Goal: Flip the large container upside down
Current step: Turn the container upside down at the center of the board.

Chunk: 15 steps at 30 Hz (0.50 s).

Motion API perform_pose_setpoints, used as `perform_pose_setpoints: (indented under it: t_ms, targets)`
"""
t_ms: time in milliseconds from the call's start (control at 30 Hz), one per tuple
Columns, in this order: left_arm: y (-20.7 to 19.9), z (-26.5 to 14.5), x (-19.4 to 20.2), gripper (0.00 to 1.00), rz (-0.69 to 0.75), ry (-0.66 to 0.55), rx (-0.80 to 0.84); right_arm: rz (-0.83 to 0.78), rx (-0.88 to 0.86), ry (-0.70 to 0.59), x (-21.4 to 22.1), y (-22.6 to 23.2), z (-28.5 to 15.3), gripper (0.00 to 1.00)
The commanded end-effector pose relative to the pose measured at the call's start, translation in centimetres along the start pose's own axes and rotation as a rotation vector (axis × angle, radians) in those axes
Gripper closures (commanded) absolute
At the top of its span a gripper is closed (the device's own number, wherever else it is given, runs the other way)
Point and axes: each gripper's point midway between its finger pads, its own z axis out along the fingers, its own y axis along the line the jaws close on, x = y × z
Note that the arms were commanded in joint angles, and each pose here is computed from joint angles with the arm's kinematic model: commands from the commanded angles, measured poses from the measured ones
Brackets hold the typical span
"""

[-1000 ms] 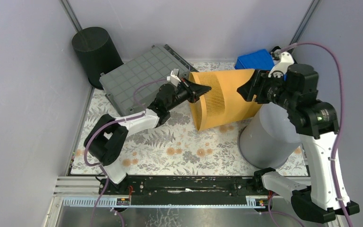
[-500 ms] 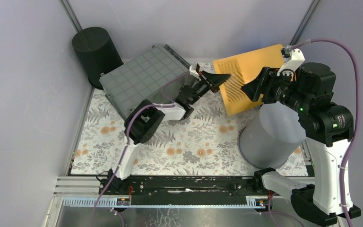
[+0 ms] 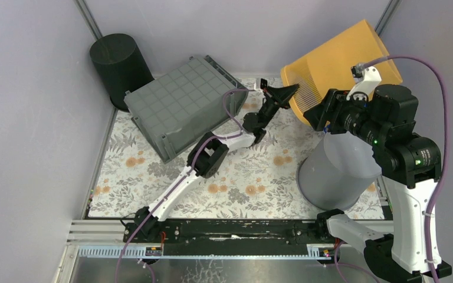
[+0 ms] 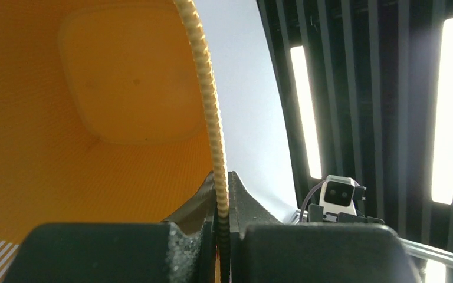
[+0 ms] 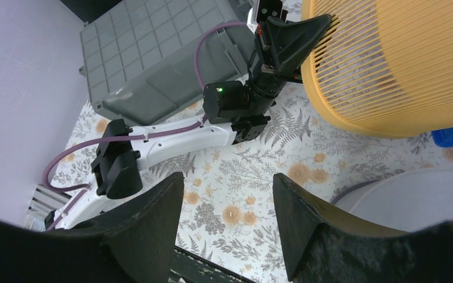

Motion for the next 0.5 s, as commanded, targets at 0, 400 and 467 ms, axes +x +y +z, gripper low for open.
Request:
perform_pose_setpoints:
  t_ms: [0,400,467]
  targets:
    - [-3.4,-1.2,-0.6,1.0,-0.093,-0.046,0.194,-0.021,0.027,-0.004,0.3,-0.8,0.6,0.36]
    - [5.1,-7.5,-1.2,0.99,-0.211,-0.13,0.026,-0.018,0.049,0.025,1.8,-1.8,1.6,0.36]
    - [6.7,-9.1,-1.3,0.99,-0.241,-0.15,-0.052,-0.018,0.047,0.023,1.9,-1.8,1.5,0.36]
